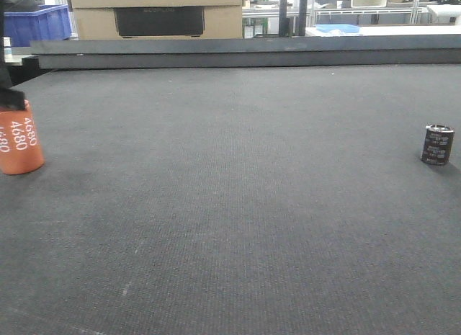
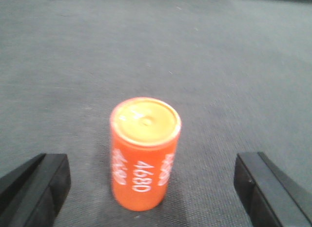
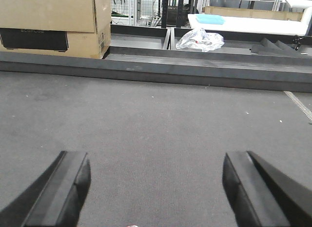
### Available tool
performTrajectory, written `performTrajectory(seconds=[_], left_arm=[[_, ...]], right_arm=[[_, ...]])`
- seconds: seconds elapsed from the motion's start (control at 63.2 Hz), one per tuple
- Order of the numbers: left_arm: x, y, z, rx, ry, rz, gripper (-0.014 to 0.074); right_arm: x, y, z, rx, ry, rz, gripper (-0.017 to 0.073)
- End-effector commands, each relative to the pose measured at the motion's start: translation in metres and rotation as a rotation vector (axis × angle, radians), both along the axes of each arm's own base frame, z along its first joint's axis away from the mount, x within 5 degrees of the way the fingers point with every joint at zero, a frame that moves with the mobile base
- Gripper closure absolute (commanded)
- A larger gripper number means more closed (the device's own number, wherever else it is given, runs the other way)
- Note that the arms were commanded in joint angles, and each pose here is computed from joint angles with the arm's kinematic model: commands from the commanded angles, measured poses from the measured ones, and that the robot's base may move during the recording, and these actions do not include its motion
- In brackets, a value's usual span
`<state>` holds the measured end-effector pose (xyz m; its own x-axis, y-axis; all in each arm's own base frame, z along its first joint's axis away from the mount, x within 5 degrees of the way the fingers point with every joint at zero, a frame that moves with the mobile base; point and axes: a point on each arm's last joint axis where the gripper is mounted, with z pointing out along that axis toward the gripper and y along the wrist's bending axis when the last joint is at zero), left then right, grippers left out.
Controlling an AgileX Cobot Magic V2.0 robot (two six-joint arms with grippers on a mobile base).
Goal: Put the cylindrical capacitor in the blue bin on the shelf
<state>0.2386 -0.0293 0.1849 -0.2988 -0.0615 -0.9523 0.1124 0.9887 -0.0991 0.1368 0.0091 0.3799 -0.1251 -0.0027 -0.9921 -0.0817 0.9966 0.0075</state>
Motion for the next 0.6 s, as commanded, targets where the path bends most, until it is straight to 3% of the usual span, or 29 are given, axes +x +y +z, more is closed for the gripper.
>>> performTrajectory(seconds=[0.0, 0.127, 0.585], left_arm=[[0.006, -0.005, -0.004, 0.002, -0.057, -0.038, 0.0014], [0.012, -0.003, -0.01, -0.019, -0.08, -0.01, 0.0014], [0.038, -0.002, -0.008, -0.045, -0.109, 0.036, 0.0014]], right_arm=[[0.002, 0.0, 0.0, 0.003, -0.006, 0.0, 0.0113], [0.011, 0.001, -0.018, 0.002, 0.035, -0.002, 0.0113], [0.059, -0.001, -0.132, -0.024, 0.088, -0.068, 0.0113]])
